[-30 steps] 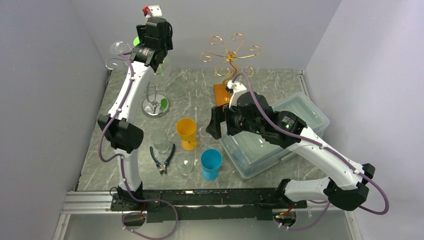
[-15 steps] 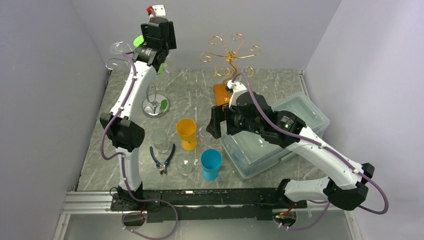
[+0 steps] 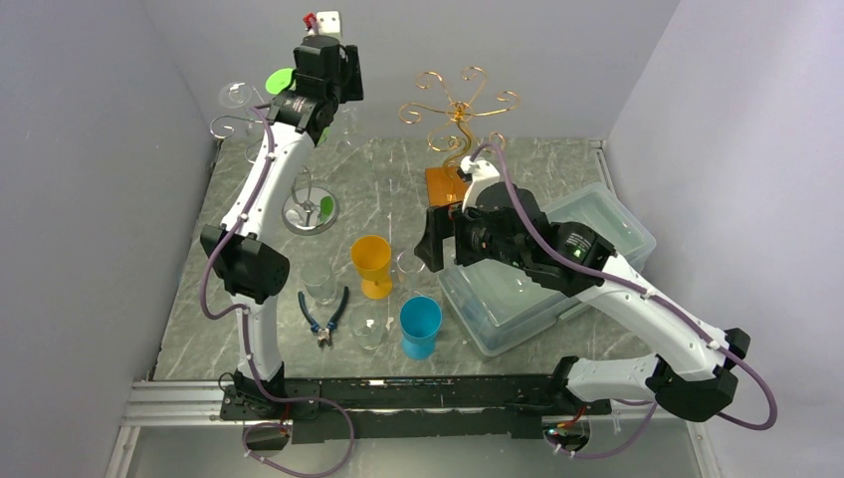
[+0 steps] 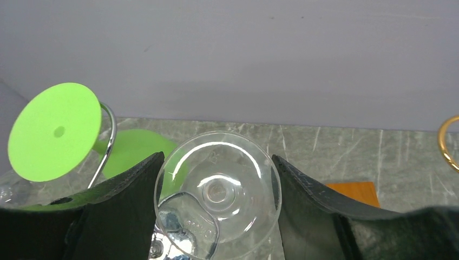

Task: Take the wine glass off the wine glass rack
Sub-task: Pick up the wine glass from the wine rack, then place the wine glass at the center of the board.

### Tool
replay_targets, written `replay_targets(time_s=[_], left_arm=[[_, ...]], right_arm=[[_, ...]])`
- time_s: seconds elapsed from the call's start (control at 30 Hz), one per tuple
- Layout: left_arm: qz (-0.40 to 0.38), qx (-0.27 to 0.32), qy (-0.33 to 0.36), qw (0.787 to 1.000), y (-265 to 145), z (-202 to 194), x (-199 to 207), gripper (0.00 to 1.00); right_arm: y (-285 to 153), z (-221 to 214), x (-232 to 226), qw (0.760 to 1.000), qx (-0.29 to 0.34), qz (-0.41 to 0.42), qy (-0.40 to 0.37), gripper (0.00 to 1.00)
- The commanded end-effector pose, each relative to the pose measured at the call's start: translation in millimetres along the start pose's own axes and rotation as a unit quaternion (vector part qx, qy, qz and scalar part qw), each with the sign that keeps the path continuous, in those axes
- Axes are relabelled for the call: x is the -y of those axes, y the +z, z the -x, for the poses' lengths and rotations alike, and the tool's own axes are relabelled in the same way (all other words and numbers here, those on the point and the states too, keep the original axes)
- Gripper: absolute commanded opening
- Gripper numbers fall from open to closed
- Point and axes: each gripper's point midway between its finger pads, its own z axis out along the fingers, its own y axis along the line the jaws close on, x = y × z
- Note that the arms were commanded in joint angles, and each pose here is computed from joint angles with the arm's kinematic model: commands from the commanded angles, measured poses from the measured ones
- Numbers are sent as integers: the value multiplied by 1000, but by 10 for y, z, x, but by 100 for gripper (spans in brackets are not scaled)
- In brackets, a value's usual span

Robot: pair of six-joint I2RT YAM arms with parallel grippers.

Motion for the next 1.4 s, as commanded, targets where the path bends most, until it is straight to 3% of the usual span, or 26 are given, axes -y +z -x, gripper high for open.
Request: replay_targets(time_s=[0.0, 0.43, 0.8, 1.37], left_arm=[[-48, 83, -49, 994, -533, 747, 79, 32], [-93, 48, -90, 990, -985, 774, 123, 30], [-146, 10, -143, 979, -1655, 754, 124, 29], [-273, -75, -261, 923, -2556, 572, 340, 29]], right_arm=[[-200, 315, -43, 997, 69, 12, 19, 100], [-390, 624, -147, 989, 136, 40, 37, 100], [-355, 927, -424, 975, 190, 100, 56, 100], [-81, 1208, -677, 932, 223, 260, 119, 100]])
